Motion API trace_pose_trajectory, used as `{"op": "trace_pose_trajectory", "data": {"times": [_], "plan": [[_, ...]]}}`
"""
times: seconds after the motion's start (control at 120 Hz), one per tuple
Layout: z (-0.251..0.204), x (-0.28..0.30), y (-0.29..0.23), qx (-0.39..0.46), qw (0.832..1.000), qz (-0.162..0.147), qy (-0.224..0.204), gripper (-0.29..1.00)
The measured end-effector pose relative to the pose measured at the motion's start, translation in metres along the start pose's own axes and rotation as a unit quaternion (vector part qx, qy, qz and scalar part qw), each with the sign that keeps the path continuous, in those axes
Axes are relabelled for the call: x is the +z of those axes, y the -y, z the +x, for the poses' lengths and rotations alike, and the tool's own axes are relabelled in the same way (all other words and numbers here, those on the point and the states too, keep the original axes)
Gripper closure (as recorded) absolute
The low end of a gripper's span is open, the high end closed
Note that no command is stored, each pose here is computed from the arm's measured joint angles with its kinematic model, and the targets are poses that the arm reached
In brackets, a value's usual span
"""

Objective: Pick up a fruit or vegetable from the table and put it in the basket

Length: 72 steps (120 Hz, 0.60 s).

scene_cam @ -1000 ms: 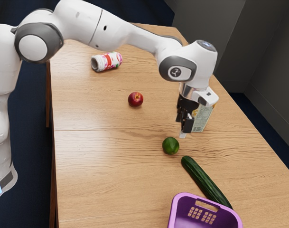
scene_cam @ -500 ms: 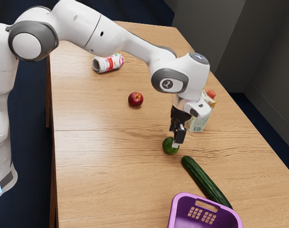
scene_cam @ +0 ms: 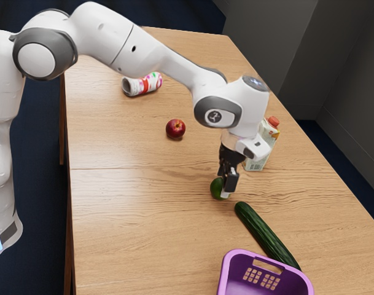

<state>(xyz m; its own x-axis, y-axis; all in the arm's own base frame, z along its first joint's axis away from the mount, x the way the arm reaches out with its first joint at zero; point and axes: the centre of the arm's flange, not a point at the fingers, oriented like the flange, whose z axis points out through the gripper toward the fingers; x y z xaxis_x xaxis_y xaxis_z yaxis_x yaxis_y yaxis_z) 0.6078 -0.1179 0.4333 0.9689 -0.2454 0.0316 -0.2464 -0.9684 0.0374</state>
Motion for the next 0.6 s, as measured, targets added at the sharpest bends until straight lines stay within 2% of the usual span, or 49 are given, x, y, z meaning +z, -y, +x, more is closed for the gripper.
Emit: {"op": "trace_pose_trajectory", "data": {"times": [0.383,0.433,0.525,0.6], "plan": [[-0.001,0.019,0.001,-0.001,1.000,-0.004,0.009,0.00],[-0.001,0.020,0.002,-0.002,1.000,-0.004,0.010,0.05],[-0.001,0.020,0.002,-0.004,1.000,-0.004,0.010,0.22],[-0.001,0.020,0.001,-0.005,1.000,-0.003,0.009,0.26]]}}
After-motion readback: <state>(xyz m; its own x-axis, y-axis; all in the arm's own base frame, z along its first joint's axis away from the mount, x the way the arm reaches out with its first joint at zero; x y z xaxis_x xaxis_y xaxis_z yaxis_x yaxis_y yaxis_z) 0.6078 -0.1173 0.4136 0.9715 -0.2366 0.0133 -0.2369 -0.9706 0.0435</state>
